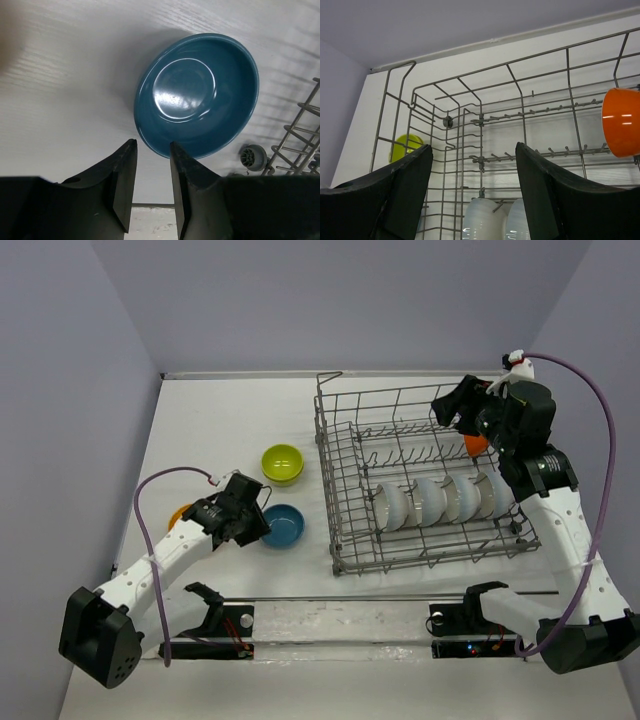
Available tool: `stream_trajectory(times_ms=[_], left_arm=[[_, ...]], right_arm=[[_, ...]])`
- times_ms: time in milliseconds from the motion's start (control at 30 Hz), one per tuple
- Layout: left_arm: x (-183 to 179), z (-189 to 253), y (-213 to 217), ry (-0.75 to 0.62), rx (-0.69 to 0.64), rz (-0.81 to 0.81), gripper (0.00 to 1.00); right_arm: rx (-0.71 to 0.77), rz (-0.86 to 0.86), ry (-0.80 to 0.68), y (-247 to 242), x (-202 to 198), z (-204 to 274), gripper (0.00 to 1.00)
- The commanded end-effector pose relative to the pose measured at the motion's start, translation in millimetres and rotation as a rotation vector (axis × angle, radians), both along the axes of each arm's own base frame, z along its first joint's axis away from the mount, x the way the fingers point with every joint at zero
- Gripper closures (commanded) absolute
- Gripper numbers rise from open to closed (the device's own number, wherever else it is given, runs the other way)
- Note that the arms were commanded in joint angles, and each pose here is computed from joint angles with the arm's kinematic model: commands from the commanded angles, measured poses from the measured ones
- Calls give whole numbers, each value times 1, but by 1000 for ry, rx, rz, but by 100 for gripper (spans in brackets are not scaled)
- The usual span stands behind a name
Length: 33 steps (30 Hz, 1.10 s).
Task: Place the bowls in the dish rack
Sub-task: Pick up the bowl from the center of the board.
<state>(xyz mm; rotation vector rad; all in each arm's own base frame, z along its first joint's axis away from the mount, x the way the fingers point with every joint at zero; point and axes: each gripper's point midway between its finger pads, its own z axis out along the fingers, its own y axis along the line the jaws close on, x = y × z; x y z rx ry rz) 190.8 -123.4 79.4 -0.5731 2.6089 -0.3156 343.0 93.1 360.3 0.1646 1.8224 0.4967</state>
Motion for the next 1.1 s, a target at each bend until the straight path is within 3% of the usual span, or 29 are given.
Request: stream_trajectory(times_ms=[0,233,333,733,1067], left_arm=[[-6,-10,5,18,4,56,58],[-3,-12,9,20,30,75,57],[-1,-15,9,21,38,80,53],[13,-21,6,22,66,74,53],[20,-26,2,23,81,53,67]], right_arm=[[9,11,-58,2,3,15,27],[6,15,-53,3,5,13,27],[5,17,-53,3,4,12,27],[5,25,-53,5,5,12,27],[2,28,-48,5,7,10,27]])
